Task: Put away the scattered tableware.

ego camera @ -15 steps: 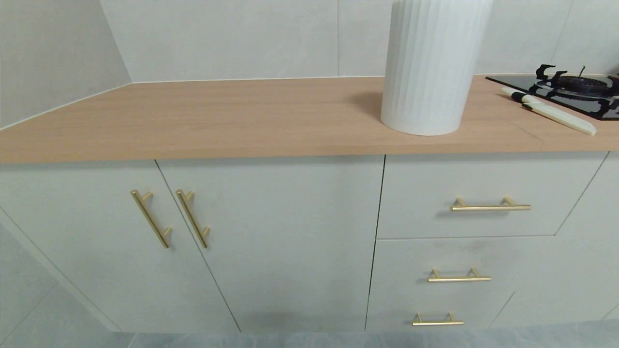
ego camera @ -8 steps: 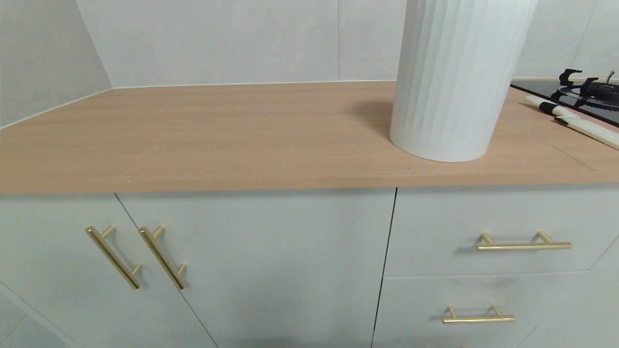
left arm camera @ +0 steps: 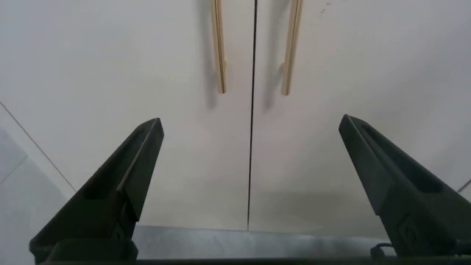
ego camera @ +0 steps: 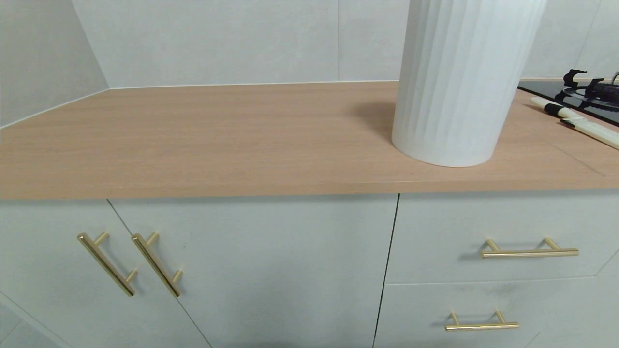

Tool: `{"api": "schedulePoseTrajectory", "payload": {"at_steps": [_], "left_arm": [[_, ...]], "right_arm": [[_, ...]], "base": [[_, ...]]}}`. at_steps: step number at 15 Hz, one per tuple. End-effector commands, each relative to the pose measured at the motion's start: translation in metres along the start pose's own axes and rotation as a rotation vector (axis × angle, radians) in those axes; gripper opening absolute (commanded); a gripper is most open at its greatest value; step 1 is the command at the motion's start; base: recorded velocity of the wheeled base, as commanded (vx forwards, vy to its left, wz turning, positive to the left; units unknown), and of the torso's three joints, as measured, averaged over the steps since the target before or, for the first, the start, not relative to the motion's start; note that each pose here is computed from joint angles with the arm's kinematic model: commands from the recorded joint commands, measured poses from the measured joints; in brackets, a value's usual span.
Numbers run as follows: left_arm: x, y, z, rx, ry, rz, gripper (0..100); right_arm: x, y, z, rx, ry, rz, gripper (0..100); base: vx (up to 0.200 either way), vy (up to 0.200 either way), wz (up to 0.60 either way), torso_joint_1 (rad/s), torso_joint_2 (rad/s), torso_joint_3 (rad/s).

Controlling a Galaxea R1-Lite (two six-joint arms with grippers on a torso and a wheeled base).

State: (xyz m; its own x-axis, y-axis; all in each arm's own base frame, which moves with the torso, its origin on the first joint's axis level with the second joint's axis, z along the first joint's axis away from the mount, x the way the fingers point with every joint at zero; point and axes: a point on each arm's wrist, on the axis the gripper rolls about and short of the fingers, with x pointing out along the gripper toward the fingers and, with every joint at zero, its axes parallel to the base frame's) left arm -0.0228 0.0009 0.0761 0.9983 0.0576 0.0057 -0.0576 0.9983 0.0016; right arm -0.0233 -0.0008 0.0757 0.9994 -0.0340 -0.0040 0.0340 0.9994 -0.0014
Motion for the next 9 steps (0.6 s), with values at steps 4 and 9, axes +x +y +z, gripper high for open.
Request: {"api": "schedulePoseTrajectory", "payload": {"at_steps": [4, 9], "left_arm": [[0.0, 0.0, 0.0, 0.004, 0.0, -0.001, 100], [0.0, 0.0, 0.0, 0.001, 0.0, -0.001, 100]], "right_arm": [[0.0001, 0.0, -0.0001, 0.0, 0.002, 0.0, 100], [0.0002, 0.0, -0.0003, 0.0, 0.002, 0.0, 100]], "base": [[0.0, -0.2, 0.0, 0.004, 0.0, 0.004], [0.0, -0.2, 0.0, 0.005, 0.0, 0.0]]}}
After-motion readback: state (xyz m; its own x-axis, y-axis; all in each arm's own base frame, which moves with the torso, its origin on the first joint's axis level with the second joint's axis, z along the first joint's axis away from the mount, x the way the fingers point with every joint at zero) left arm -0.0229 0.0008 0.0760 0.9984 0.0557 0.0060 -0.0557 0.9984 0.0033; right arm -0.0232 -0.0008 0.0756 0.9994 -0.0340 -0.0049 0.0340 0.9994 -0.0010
